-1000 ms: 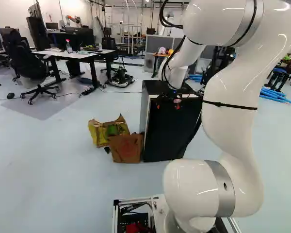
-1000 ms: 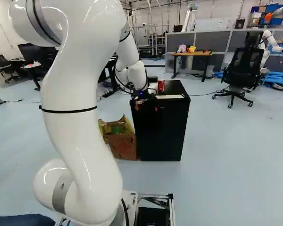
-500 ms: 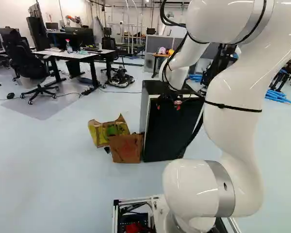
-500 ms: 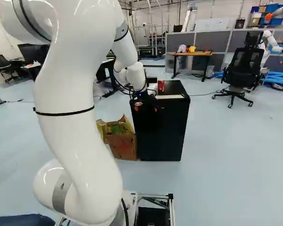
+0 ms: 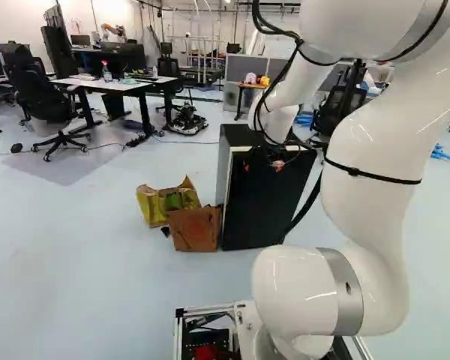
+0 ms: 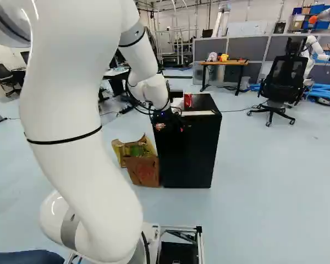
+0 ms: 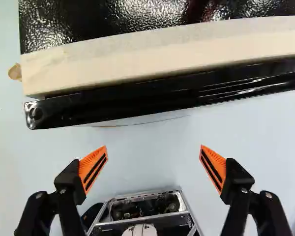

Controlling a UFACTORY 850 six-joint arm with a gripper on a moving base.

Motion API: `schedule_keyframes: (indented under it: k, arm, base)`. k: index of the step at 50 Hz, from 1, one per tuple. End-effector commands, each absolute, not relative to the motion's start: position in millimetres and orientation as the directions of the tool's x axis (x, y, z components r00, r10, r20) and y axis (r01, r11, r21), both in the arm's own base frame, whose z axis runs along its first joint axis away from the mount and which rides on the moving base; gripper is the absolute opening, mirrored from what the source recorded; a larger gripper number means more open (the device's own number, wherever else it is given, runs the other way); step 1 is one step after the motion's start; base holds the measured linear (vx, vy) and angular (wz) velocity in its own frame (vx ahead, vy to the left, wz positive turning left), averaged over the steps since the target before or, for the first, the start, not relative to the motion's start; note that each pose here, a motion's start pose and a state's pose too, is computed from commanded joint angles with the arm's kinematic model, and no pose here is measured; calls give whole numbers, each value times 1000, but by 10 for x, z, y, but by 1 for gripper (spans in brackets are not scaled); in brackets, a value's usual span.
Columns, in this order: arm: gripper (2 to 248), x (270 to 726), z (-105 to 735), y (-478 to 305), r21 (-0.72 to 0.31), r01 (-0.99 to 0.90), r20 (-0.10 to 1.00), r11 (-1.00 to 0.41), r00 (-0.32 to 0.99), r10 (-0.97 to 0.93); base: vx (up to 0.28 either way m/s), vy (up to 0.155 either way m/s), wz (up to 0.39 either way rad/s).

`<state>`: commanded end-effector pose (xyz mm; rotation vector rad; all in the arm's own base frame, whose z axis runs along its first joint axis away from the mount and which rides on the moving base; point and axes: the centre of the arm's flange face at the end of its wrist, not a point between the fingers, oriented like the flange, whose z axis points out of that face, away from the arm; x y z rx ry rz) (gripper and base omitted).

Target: Grab a drink from the fridge

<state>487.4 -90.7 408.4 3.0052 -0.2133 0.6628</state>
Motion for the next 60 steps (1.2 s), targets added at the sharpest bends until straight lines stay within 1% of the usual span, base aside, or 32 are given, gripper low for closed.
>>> schedule_keyframes:
  k: [21,43,60]
  arm:
    - [247,4622,4181,-920,25,-161,588,-987,801,-115]
    - [247,4341,4317,-966,25,-184,750,-983,653,-104]
    - [247,4415,4441,-985,25,-186,852,-982,518,-77]
  base:
    - [0,0,0]
    - [0,0,0]
    - [0,0,0]
